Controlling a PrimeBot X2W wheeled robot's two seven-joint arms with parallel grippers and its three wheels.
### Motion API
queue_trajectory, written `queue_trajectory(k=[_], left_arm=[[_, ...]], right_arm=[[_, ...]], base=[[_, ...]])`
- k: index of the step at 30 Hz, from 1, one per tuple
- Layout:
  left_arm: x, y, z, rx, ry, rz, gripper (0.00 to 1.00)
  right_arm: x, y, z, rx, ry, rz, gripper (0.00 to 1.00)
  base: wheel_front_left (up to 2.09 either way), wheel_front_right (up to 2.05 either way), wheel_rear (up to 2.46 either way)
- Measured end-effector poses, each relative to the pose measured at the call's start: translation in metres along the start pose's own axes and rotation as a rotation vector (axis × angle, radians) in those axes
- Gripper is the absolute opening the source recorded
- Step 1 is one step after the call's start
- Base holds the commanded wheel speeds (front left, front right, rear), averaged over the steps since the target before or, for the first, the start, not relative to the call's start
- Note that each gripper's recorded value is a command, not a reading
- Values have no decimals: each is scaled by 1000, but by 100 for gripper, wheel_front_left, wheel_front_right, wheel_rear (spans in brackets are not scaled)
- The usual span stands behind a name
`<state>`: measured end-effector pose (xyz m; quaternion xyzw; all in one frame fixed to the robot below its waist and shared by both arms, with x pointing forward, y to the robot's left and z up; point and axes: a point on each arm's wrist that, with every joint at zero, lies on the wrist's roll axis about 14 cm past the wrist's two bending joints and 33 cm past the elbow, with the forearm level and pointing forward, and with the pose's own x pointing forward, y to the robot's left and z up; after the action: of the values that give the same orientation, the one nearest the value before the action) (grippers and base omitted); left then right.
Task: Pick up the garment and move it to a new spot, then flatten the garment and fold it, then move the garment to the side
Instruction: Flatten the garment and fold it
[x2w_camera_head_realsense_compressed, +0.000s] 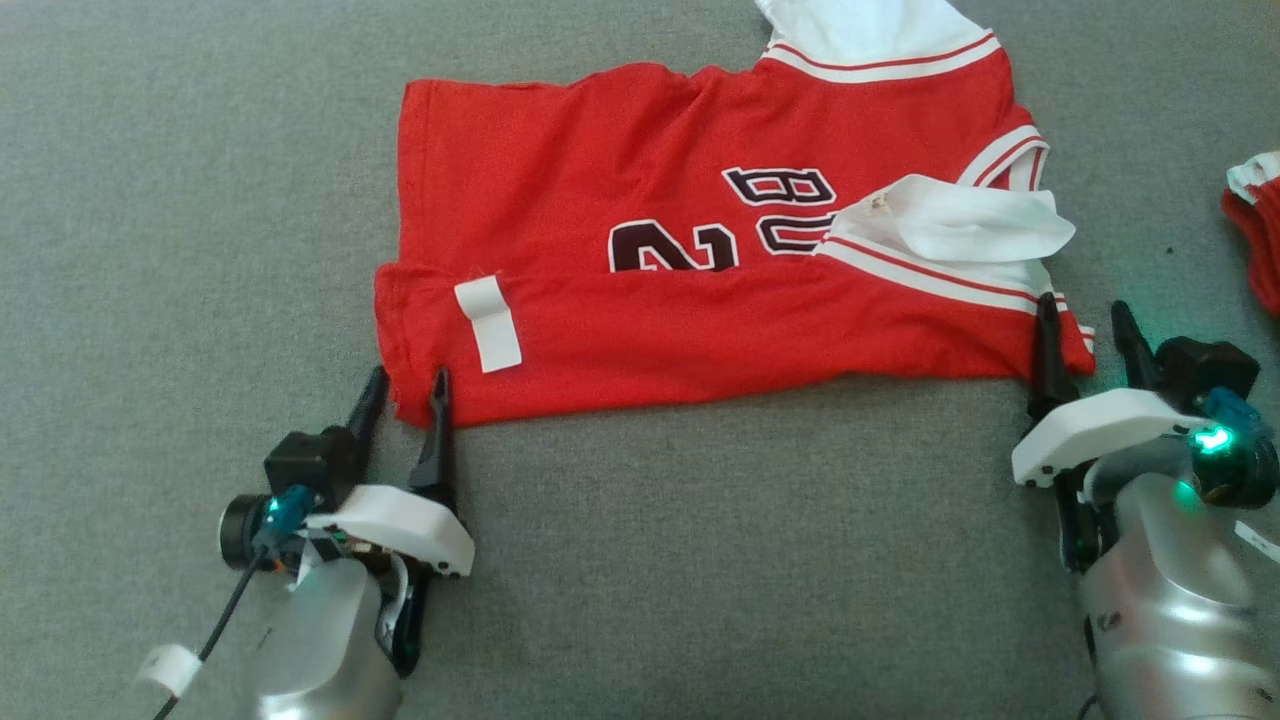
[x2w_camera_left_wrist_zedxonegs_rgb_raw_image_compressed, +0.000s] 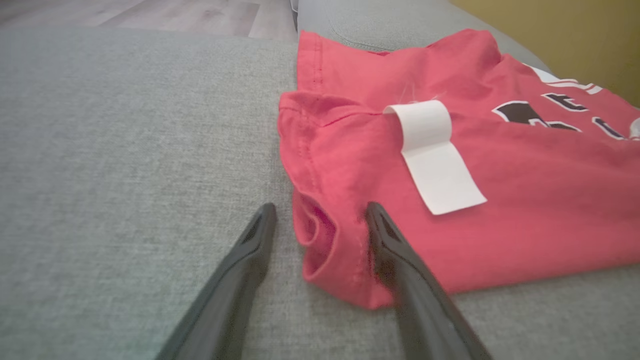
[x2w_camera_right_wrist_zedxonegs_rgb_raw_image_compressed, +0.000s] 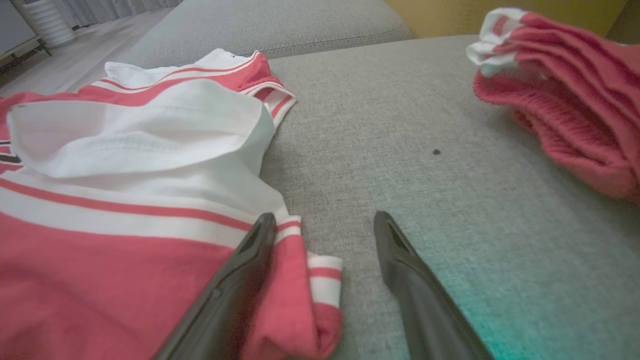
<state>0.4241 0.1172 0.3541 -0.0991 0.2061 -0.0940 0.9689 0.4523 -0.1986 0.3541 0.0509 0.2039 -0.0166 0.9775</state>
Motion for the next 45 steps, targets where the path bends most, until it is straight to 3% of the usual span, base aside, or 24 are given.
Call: queue_trajectory(k=[1, 2, 3, 13, 23, 24, 25, 26, 31, 38, 40, 45], left_arm=[[0, -1, 0, 4, 3, -3, 0], [-1, -2, -1, 7, 7, -8, 0], [-2, -4, -1, 4, 9, -17, 0], [-27, -6, -6, -16, 6, 13, 0], [-79, -2, -28, 12, 20, 52, 0], [-82, 0, -28, 9, 15, 57, 5], [-84, 0, -26, 5, 4, 61, 63], [-84, 1, -22, 3, -10, 61, 100], [-70, 9, 3, 39, -65, 63, 100], [-8, 30, 89, 196, -149, 31, 100], [9, 34, 103, 255, -110, 20, 100], [44, 34, 94, 227, 34, -29, 100]], right_arm=[[0, 0, -1, -6, 4, 3, 62], [-1, 0, -1, -4, 5, 5, 10], [-2, 1, -2, -5, 7, 10, 0], [-33, -3, -5, 28, -14, -13, 0], [-71, -8, -13, 55, -26, -24, 0], [-73, -6, -17, 60, -15, -21, 0], [-74, -4, -21, 64, -5, -16, 41], [-73, -3, -22, 68, -2, -12, 100], [-56, -1, 3, 46, -64, 9, 100], [-11, 22, 69, -12, -197, 86, 100], [0, 25, 79, -30, -207, 99, 100], [31, 40, 92, -81, -196, 145, 100]], base=[[0, 0, 0], [0, 0, 0], [0, 0, 0], [0, 0, 0], [0, 0, 0], [0, 0, 0], [0, 0, 0], [0, 0, 0], [0, 0, 0], [0, 0, 0], [0, 0, 0], [0, 0, 0]])
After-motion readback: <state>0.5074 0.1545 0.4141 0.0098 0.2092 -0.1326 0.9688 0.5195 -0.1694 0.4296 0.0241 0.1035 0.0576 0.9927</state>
